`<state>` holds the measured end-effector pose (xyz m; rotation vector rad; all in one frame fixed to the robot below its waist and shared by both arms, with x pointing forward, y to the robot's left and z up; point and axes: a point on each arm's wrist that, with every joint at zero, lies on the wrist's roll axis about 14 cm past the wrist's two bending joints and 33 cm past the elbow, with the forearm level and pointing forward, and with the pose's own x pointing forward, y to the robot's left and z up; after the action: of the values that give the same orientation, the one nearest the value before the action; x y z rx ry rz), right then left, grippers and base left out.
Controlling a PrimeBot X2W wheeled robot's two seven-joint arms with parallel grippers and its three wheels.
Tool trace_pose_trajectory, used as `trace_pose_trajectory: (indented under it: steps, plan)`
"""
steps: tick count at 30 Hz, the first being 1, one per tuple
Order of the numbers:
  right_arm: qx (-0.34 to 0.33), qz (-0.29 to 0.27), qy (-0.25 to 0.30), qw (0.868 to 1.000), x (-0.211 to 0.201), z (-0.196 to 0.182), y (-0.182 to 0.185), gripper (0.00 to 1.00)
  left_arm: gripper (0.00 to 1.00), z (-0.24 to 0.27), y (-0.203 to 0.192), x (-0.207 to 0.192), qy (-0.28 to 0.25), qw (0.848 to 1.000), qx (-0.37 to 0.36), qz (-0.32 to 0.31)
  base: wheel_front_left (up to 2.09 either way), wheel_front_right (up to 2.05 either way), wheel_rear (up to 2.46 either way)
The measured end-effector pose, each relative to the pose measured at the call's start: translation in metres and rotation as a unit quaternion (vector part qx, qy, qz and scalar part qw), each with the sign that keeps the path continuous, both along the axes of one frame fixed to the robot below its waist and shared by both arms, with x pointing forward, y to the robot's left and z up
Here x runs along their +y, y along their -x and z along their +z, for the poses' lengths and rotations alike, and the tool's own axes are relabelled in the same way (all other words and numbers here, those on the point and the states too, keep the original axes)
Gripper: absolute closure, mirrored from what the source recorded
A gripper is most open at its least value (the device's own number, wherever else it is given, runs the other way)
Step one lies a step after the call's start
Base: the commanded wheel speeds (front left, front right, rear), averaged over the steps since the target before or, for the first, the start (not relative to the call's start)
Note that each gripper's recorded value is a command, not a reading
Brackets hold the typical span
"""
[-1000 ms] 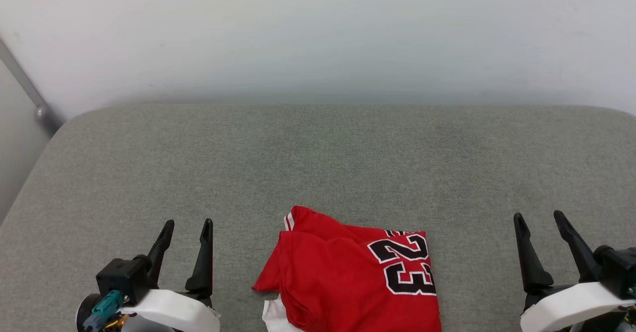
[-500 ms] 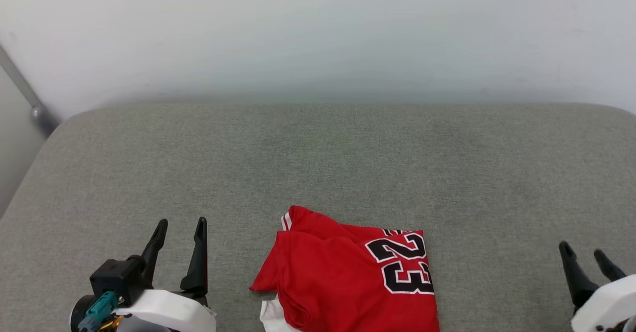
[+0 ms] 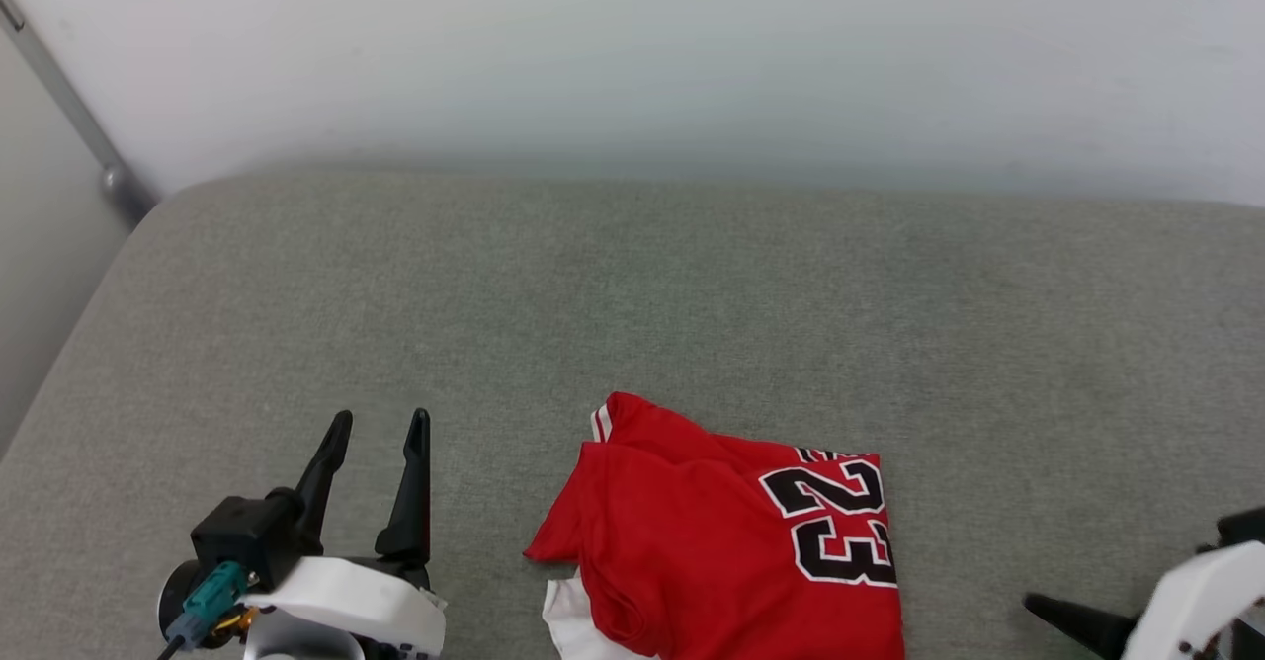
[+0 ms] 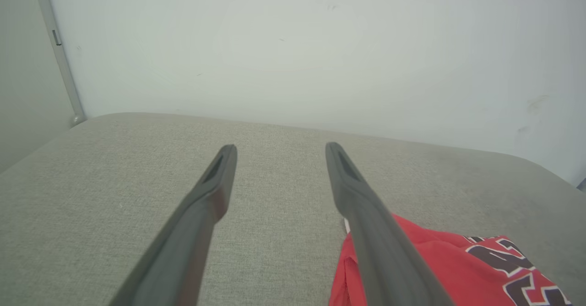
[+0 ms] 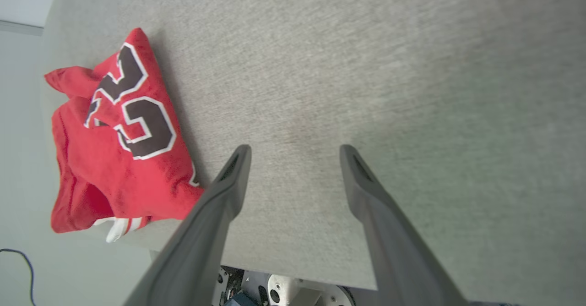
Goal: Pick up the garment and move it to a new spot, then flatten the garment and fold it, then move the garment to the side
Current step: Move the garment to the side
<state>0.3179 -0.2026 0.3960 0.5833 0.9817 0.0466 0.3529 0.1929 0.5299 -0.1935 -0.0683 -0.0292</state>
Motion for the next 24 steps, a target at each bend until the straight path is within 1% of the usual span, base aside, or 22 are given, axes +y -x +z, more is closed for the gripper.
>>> trace_pose_trajectory:
  steps: [3,6,7,10,15,16,17,18,19,24]
  plan:
    - [0.007,0.021,-0.067,0.998,0.03,-0.001,-0.013,0.0,0.0,0.0,-0.004,0.005,0.0,1.0,0.0,0.006,0.0,0.0,0.0]
    - [0.024,0.043,-0.152,0.987,0.07,-0.007,-0.02,0.0,0.0,-0.001,-0.008,0.008,0.001,1.0,0.001,0.009,0.0,0.0,0.0]
    - [0.028,0.05,-0.17,0.984,0.081,-0.008,-0.023,0.0,0.0,-0.002,-0.009,0.009,0.001,1.0,0.002,0.011,0.0,0.0,0.0]
    - [0.033,0.068,-0.206,0.976,0.109,-0.009,-0.033,0.0,0.0,-0.005,-0.012,0.012,0.0,1.0,0.005,0.014,0.0,0.0,0.0]
    - [0.046,0.092,-0.225,0.969,0.138,-0.015,-0.043,0.0,0.0,-0.011,-0.015,0.018,-0.002,1.0,0.013,0.022,0.0,0.0,0.0]
    - [0.047,0.097,-0.225,0.968,0.143,-0.016,-0.045,0.52,0.0,-0.012,-0.015,0.019,-0.001,1.0,0.014,0.023,0.0,0.0,0.0]
    - [0.049,0.101,-0.225,0.968,0.146,-0.017,-0.045,0.52,0.0,-0.013,-0.015,0.02,-0.001,1.0,0.015,0.024,0.0,0.0,0.0]
    - [0.048,0.103,-0.225,0.968,0.149,-0.017,-0.047,0.88,0.0,-0.014,-0.015,0.02,0.0,1.0,0.016,0.026,0.0,0.0,0.0]
    - [0.047,0.106,-0.224,0.968,0.151,-0.016,-0.048,1.0,0.0,-0.014,-0.015,0.021,0.0,0.999,0.016,0.027,0.0,0.0,0.0]
    - [0.038,0.123,-0.206,0.97,0.154,-0.013,-0.047,1.0,0.0,-0.011,-0.013,0.022,0.0,1.0,0.01,0.029,0.0,0.0,0.0]
